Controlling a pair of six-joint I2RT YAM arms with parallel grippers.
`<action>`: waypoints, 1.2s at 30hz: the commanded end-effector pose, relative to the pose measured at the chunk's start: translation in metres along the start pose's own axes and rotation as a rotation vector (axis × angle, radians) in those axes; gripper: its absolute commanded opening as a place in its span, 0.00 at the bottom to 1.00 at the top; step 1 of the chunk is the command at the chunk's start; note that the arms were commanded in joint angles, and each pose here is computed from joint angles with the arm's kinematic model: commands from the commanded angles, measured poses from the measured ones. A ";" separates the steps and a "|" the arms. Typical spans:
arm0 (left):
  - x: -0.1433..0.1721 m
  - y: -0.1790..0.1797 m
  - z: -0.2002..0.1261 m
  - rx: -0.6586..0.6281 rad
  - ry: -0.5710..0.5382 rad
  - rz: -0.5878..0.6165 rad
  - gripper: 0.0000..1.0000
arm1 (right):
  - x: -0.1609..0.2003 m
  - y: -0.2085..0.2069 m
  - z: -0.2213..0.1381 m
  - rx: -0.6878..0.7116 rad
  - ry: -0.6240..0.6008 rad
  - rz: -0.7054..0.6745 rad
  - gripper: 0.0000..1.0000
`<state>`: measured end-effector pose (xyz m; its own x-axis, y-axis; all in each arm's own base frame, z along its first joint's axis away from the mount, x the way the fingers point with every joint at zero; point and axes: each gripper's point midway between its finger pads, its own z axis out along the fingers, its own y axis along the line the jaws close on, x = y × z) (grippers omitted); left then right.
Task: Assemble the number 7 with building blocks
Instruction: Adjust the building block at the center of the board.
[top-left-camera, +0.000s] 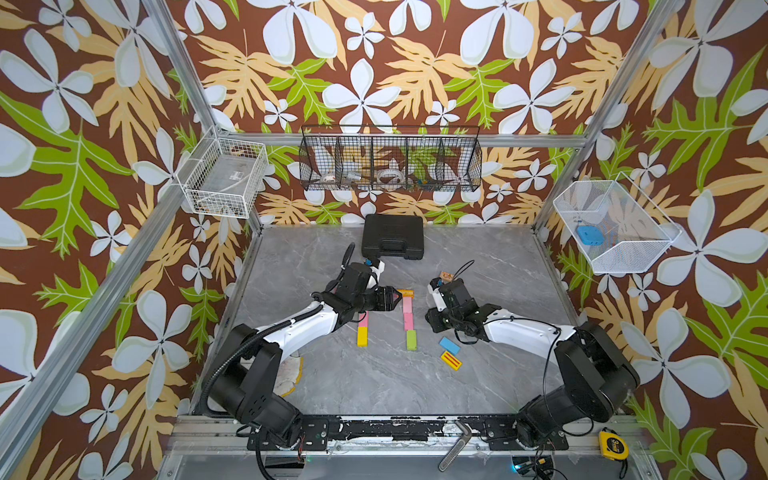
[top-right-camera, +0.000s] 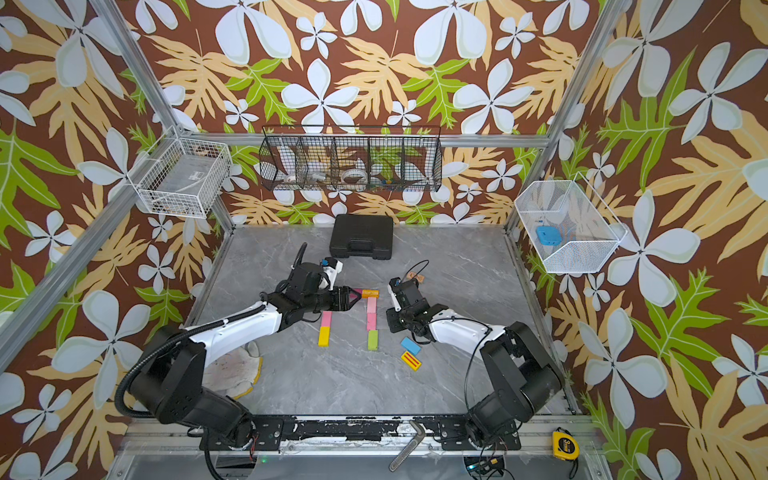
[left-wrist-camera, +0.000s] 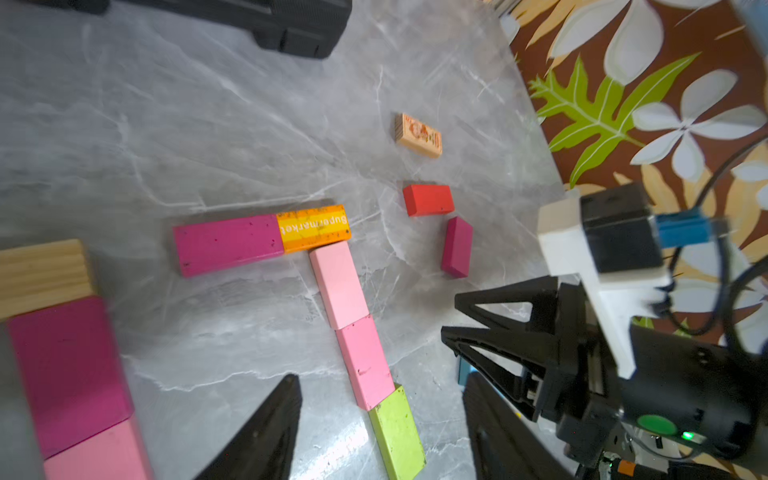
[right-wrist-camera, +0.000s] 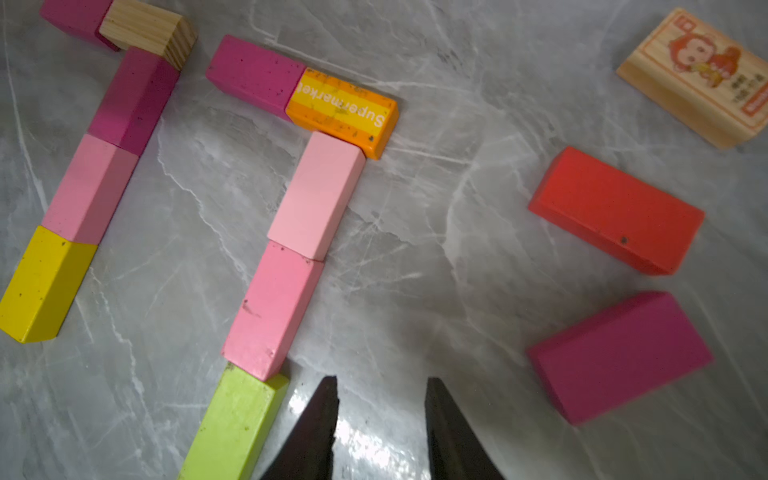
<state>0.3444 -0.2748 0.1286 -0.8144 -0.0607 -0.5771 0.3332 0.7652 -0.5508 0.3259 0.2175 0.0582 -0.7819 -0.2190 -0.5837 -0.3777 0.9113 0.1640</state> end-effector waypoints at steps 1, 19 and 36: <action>0.008 0.003 0.014 -0.032 0.037 0.012 0.49 | -0.008 0.003 0.008 -0.010 -0.006 -0.003 0.34; 0.023 0.041 0.063 -0.195 0.098 -0.011 0.29 | -0.016 -0.008 0.038 -0.009 0.019 0.011 0.32; 0.038 0.055 0.080 -0.298 0.195 0.019 0.28 | -0.016 -0.012 0.042 -0.019 0.011 0.020 0.32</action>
<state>0.3717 -0.2879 0.0301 -0.8947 0.0227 -0.4461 0.2031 0.9101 -0.3611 0.3614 0.2216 0.0305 -0.8053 -0.2036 -0.5569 -0.3593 0.9147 0.1851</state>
